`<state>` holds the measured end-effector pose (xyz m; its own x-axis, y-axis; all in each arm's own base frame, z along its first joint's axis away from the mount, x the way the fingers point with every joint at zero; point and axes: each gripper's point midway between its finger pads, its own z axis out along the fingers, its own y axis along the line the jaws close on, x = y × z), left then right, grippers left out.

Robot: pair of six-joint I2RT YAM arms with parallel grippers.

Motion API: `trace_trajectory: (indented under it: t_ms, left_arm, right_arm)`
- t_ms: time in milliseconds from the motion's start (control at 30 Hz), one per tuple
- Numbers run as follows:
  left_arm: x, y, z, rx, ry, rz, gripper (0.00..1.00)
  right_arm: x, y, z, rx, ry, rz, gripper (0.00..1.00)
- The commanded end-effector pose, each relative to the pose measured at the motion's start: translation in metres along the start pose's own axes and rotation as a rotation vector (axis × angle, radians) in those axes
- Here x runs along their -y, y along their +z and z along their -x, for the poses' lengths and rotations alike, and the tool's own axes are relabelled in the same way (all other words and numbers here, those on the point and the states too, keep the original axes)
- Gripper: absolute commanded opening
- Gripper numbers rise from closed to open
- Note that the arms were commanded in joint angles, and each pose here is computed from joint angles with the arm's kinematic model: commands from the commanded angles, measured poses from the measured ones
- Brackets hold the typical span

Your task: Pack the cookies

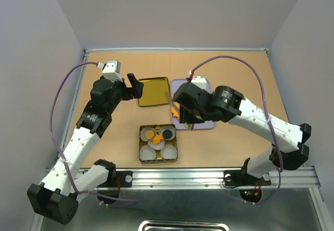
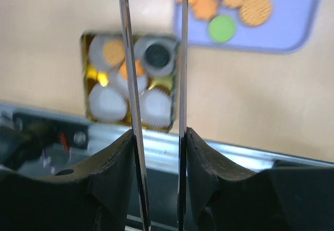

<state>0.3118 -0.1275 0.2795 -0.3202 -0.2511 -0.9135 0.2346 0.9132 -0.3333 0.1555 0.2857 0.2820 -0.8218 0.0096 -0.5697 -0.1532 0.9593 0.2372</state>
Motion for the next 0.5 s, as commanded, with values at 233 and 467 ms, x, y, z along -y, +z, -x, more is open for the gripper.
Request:
trace_trajectory:
  t_ms: [233,467]
  left_arm:
    - [0.013,-0.003,0.026,0.093,0.006,-0.049,0.99]
    - [0.01,-0.002,0.024,0.093,0.017,-0.042,0.99]
  right_arm:
    - [0.114,0.048,0.088,0.036,0.057,-0.331,0.43]
    - [0.13,0.082,0.081,-0.045,0.07,-0.36,0.42]
